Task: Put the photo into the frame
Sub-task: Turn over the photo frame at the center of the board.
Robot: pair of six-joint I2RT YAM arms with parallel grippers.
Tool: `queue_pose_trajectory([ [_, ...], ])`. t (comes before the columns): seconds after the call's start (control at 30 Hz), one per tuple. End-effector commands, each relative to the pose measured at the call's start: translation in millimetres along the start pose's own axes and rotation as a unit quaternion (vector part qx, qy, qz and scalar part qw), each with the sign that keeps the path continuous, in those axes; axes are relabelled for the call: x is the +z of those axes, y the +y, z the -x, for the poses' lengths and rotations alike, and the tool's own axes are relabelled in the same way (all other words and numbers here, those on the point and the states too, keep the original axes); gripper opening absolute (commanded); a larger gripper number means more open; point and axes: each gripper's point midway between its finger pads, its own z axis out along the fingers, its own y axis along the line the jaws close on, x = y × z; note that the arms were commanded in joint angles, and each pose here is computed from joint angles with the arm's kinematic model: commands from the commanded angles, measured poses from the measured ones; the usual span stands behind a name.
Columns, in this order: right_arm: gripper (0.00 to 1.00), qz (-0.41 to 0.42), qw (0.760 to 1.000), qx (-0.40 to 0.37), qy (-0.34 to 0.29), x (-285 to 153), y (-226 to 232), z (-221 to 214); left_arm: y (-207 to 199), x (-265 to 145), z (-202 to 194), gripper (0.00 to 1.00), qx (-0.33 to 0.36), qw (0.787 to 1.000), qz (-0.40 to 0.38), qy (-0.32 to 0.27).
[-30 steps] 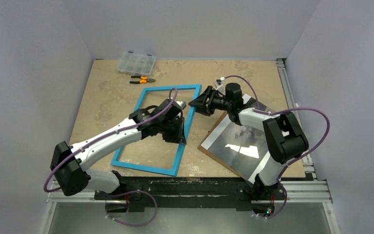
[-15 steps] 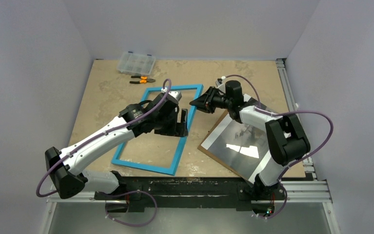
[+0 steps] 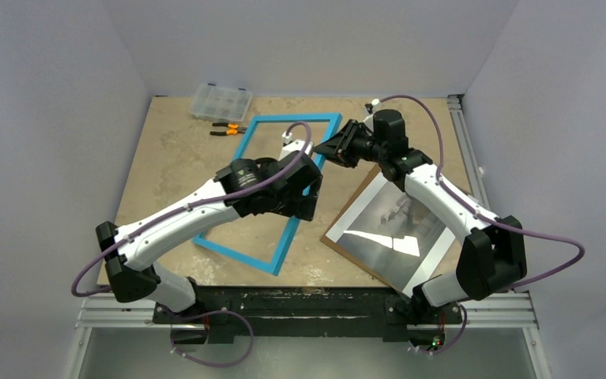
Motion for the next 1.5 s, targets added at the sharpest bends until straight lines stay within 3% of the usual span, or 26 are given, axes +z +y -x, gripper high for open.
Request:
queue_pose_trajectory([
  [0.0,0.0,0.008,1.0,0.003,-0.018,-8.6,18.4,6.1,3.2,-0.7,5.2,0.82,0.048,0.996,0.075,-0.02],
  [0.17,0.0,0.02,1.0,0.01,-0.017,-12.2,24.5,4.1,5.3,9.8,3.5,0.77,0.076,0.983,0.166,-0.021],
  [0.3,0.0,0.037,0.999,0.026,-0.021,-15.2,28.5,2.5,15.7,12.8,5.6,0.76,0.117,0.96,0.254,-0.007],
  [0.4,0.0,0.041,0.999,0.024,-0.017,-15.9,30.0,1.7,16.3,19.1,3.9,0.71,0.132,0.951,0.278,0.003],
  [0.67,0.0,0.064,0.998,0.006,0.012,-18.0,36.6,-8.9,23.4,16.3,6.4,0.32,0.13,0.95,0.283,-0.013],
  [0.87,0.09,0.095,0.995,-0.021,0.021,-19.8,43.7,-12.9,35.8,-0.9,13.4,0.04,0.119,0.946,0.299,-0.029],
  [1.07,0.65,0.103,0.994,-0.043,0.01,-29.5,45.9,-14.9,42.9,-22.4,25.4,0.0,0.096,0.954,0.278,-0.05],
  [1.13,0.77,0.103,0.993,-0.053,-0.001,-35.0,47.8,-13.6,43.6,-30.6,31.5,0.0,0.088,0.958,0.266,-0.059],
  [1.23,0.84,0.1,0.992,-0.07,-0.021,-44.5,51.7,-9.0,45.4,-42.3,40.5,0.0,0.08,0.963,0.247,-0.07],
  [1.47,0.86,0.087,0.989,-0.104,-0.057,-65.2,56.1,-3.7,46.8,-59.0,59.2,0.0,0.034,0.98,0.176,-0.092],
])
